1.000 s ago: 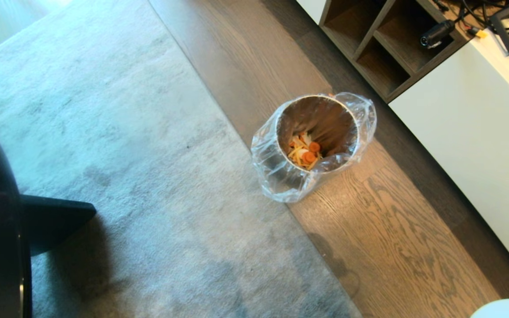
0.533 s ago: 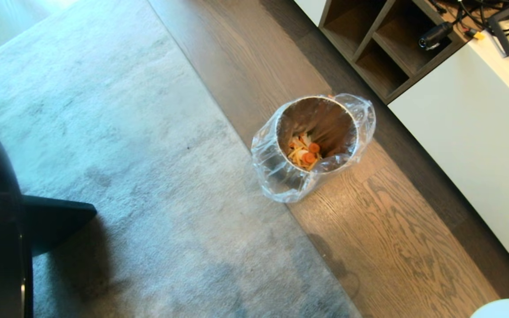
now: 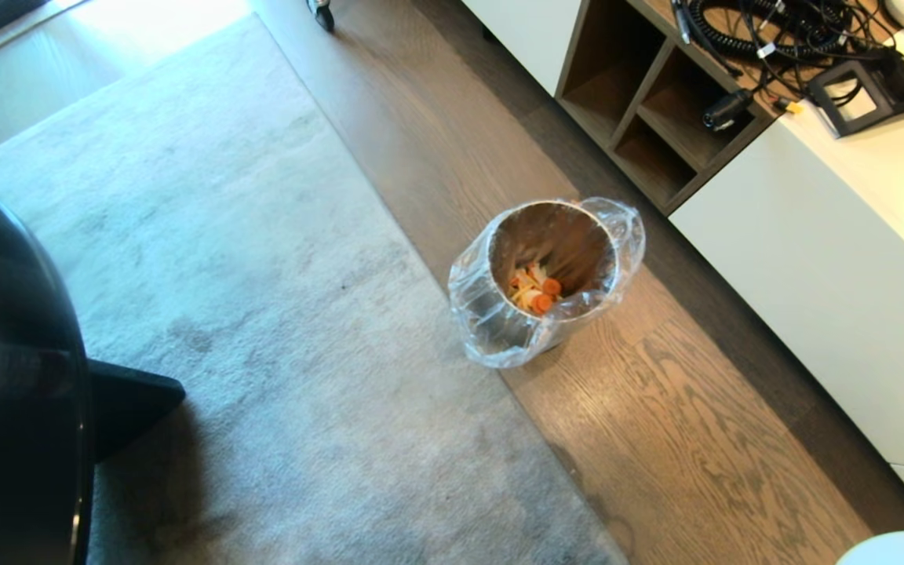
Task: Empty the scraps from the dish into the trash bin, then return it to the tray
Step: Put the bowl back to the table
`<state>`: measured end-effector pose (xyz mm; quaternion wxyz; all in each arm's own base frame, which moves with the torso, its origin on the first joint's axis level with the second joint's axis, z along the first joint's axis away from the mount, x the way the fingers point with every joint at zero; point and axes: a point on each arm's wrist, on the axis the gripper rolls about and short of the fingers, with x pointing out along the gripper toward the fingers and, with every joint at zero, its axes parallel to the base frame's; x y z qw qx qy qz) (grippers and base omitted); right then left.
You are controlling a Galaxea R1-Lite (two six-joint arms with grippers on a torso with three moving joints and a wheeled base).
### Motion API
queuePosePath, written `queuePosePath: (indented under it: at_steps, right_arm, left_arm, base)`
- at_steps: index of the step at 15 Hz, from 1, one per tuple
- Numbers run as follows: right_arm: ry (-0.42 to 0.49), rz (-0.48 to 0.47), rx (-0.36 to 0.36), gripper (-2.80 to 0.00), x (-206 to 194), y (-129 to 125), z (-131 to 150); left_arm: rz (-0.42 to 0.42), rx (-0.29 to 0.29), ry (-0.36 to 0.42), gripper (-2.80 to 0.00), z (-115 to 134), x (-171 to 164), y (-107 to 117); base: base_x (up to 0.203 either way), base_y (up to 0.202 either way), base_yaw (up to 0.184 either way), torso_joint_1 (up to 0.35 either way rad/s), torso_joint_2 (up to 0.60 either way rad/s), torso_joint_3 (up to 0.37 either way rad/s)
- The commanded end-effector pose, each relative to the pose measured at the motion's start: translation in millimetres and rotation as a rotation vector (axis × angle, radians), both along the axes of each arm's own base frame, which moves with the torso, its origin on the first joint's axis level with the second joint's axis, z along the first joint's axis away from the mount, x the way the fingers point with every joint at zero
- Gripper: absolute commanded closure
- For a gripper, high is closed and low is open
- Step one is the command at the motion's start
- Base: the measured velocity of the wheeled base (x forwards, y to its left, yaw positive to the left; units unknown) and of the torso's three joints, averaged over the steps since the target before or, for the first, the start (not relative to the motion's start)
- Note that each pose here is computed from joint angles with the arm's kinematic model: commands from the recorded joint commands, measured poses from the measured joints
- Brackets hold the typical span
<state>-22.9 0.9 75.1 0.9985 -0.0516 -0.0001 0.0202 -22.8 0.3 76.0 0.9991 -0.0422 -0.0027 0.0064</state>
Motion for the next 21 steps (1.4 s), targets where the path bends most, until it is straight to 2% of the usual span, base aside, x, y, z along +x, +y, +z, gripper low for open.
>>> queuePosePath:
  at_steps: [1, 21]
  right_arm:
    - [0.001, 0.001, -0.001, 0.0, 0.1, 0.0, 0.0]
    - [0.001, 0.001, -0.001, 0.0, 0.1, 0.0, 0.0]
  left_arm:
    - [0.001, 0.0, -0.001, 0.0, 0.1, 0.0, 0.0]
    - [0.001, -0.001, -0.001, 0.0, 0.1, 0.0, 0.0]
  base:
    - [0.0, 0.0, 0.0, 0.005, 0.0, 0.206]
    - [0.0, 0.0, 0.0, 0.002, 0.0, 0.204]
